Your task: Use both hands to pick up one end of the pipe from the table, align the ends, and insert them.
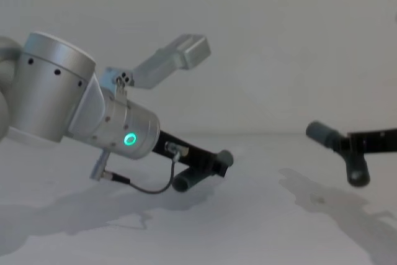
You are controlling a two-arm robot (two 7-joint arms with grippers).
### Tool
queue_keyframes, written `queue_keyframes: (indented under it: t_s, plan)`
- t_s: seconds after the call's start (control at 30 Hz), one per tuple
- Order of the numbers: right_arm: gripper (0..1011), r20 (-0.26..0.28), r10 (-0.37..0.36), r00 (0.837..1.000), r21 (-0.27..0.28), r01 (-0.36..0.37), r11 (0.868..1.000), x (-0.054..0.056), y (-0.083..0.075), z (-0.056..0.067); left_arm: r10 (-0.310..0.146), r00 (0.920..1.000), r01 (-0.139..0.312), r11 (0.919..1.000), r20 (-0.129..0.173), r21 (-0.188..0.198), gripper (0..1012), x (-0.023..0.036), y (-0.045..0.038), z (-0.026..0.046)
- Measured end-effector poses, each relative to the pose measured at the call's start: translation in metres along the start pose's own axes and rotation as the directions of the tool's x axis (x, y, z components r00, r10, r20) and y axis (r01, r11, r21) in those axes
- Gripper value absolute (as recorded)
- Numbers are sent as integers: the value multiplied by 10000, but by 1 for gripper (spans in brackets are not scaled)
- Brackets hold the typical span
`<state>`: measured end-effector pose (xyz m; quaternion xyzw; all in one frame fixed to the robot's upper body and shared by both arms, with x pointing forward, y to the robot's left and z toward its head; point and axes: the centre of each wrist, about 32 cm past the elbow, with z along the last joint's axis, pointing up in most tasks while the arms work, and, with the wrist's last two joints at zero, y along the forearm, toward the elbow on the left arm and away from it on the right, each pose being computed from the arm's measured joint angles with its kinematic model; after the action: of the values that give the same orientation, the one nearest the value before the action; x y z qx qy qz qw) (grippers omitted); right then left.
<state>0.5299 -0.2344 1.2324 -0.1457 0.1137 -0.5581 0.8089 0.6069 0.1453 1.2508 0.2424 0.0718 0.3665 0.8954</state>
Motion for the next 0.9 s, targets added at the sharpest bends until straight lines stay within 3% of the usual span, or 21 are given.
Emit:
queue_keyframes:
  t_s: [0.17, 0.4, 0.63, 0.9]
  plan:
    - [273, 179, 13, 9998, 606, -23, 9982, 10, -49, 44, -435, 9981, 446, 9987, 443, -253, 343, 39, 61, 75]
    - [273, 798, 278, 9964, 1468, -394, 9884, 98, -162, 87, -1024, 9879, 1072, 9936, 1162, -354, 343, 118, 171, 172]
    - [273, 1556, 729, 9851, 1794, -1008, 9786, 240, -279, 100, -1564, 9678, 1625, 9866, 1973, -149, 343, 217, 296, 262]
    - [273, 2372, 1509, 9597, 1801, -1961, 9639, 414, -396, 111, -1947, 9461, 1989, 9800, 2590, 103, 343, 318, 409, 316]
